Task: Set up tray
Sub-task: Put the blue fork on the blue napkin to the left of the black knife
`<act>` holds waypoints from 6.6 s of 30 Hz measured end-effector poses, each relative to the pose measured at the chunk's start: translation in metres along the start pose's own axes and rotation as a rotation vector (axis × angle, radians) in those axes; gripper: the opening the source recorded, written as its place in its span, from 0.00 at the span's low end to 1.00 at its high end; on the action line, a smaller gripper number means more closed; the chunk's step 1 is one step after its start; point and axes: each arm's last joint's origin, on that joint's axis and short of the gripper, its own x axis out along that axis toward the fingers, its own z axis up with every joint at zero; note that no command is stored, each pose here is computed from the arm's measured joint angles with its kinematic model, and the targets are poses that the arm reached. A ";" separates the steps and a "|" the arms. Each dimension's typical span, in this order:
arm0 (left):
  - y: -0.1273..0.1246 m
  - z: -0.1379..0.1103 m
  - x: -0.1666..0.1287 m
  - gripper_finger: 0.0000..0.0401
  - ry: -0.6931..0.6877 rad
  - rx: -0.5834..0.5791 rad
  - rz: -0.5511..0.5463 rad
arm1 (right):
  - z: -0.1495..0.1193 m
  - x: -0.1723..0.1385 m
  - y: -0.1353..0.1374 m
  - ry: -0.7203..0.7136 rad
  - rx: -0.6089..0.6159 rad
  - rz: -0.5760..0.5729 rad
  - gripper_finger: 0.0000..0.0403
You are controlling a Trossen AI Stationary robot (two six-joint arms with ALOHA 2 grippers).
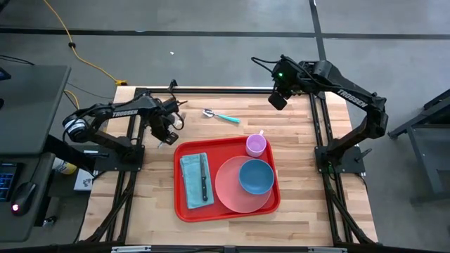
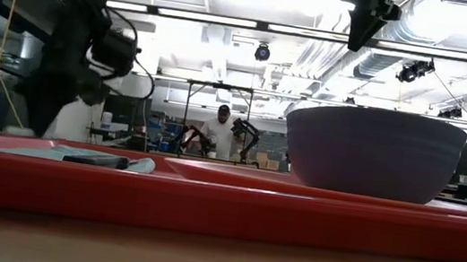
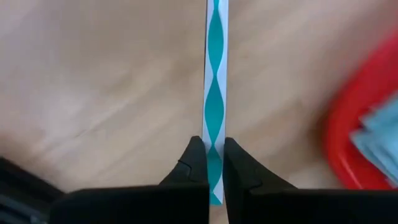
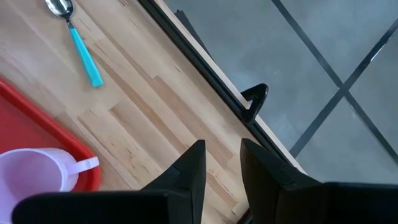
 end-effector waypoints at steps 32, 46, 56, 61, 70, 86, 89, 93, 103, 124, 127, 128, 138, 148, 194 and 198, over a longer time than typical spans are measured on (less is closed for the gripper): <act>-0.048 -0.134 -0.115 0.08 -0.571 0.070 -0.725 | -0.015 -0.032 -0.024 -0.102 -0.119 0.015 0.19; -0.107 -0.157 -0.084 0.08 -0.683 -0.126 -0.583 | -0.016 -0.034 -0.024 -0.110 -0.127 0.038 0.19; -0.152 -0.177 -0.043 0.08 -0.558 -0.230 -0.552 | -0.015 -0.034 -0.023 -0.125 -0.147 0.051 0.19; -0.177 -0.175 -0.033 0.08 -0.561 -0.232 -0.515 | -0.012 -0.035 -0.022 -0.150 -0.149 0.076 0.19; -0.208 -0.168 -0.050 0.08 -0.498 -0.223 -0.261 | -0.012 -0.035 -0.022 -0.151 -0.158 0.102 0.19; -0.245 -0.143 -0.025 0.08 -0.465 -0.266 -0.065 | -0.018 -0.038 -0.024 -0.131 -0.166 0.100 0.19; -0.247 -0.143 -0.019 0.08 -0.446 -0.267 -0.046 | -0.019 -0.041 -0.025 -0.142 -0.167 0.098 0.19; -0.249 -0.142 -0.013 0.08 -0.421 -0.266 -0.033 | -0.022 -0.046 -0.028 -0.157 -0.161 0.096 0.19; -0.254 -0.141 0.014 0.08 -0.298 -0.269 0.076 | -0.032 -0.060 -0.035 -0.198 -0.130 0.097 0.19; -0.264 -0.118 0.019 0.08 -0.372 -0.306 -0.022 | -0.050 -0.072 -0.041 -0.154 -0.082 0.103 0.19; -0.261 -0.118 0.018 0.08 -0.406 -0.297 0.005 | -0.057 -0.078 -0.045 -0.166 -0.055 0.109 0.19; -0.260 -0.118 0.015 0.08 -0.418 -0.297 0.002 | -0.059 -0.081 -0.046 -0.173 -0.047 0.109 0.19; -0.261 -0.149 -0.005 0.08 -0.510 -0.187 -0.106 | -0.081 -0.104 -0.057 -0.260 -0.024 0.161 0.19; -0.257 -0.152 -0.002 0.08 -0.485 -0.190 -0.046 | -0.095 -0.118 -0.063 -0.315 -0.063 0.209 0.19; -0.294 -0.084 0.051 0.08 -0.069 -0.430 0.181 | -0.149 -0.154 -0.080 -0.503 -0.336 0.274 0.19; -0.298 -0.083 0.053 0.08 -0.076 -0.428 0.140 | -0.149 -0.154 -0.080 -0.503 -0.339 0.271 0.19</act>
